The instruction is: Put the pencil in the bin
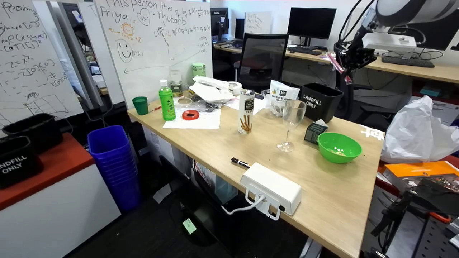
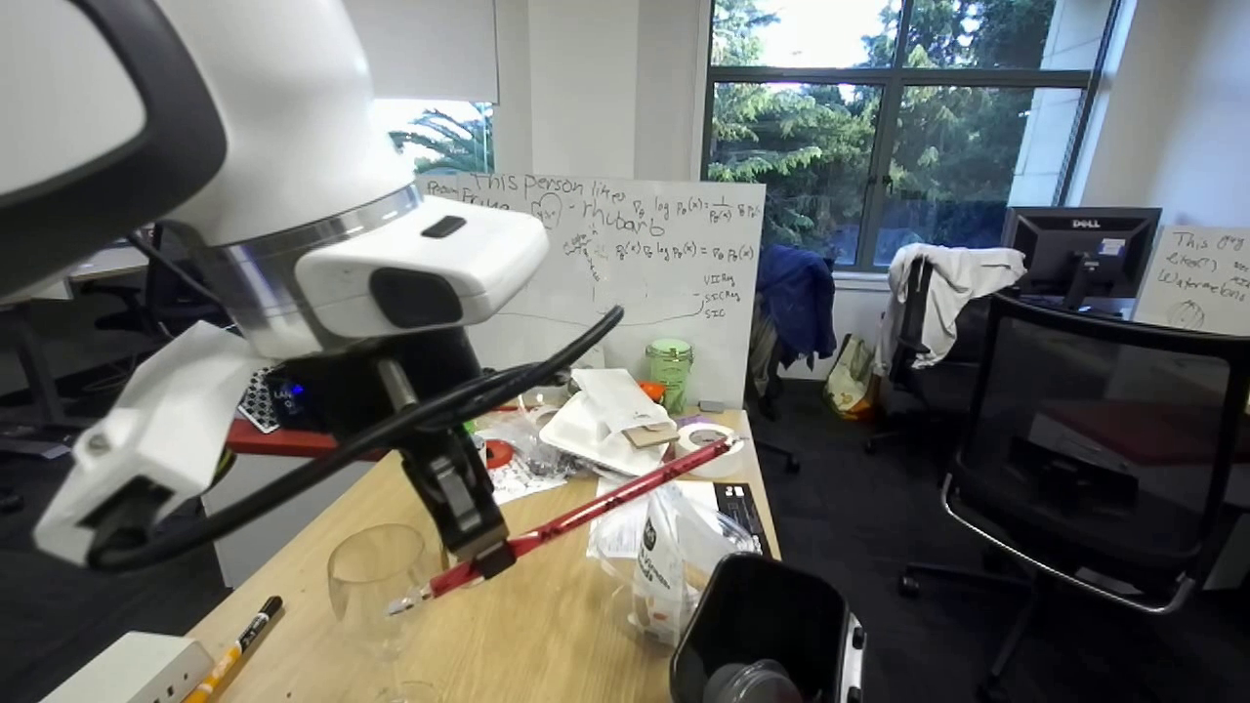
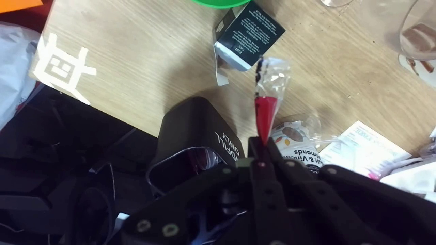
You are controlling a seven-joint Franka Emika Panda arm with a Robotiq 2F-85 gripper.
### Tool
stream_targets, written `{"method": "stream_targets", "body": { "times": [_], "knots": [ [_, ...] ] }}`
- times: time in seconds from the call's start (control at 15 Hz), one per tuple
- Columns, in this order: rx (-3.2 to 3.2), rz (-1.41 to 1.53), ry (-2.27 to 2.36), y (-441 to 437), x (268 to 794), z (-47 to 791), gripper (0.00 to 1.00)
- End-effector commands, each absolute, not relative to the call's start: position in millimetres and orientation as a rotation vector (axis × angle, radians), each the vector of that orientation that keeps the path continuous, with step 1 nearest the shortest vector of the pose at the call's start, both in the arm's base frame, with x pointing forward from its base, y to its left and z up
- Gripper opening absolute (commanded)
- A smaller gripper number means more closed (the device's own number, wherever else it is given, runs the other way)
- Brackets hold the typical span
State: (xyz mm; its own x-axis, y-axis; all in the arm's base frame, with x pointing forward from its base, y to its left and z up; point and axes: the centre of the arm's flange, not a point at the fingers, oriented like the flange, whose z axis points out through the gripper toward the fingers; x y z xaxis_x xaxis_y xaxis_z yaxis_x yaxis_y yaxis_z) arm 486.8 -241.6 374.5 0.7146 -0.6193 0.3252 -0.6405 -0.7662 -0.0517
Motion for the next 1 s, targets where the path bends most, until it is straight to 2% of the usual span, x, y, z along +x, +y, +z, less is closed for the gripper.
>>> {"method": "stream_targets", "body": {
  "times": [0.0, 0.47, 0.93],
  "knots": [
    [2.896, 0.431, -1.067, -255, 491, 384, 0.00],
    [3.026, 0.126, -1.022, -295, 530, 397, 0.00],
    [2.982, -0.208, -0.988, -318, 577, 371, 0.00]
  ]
}}
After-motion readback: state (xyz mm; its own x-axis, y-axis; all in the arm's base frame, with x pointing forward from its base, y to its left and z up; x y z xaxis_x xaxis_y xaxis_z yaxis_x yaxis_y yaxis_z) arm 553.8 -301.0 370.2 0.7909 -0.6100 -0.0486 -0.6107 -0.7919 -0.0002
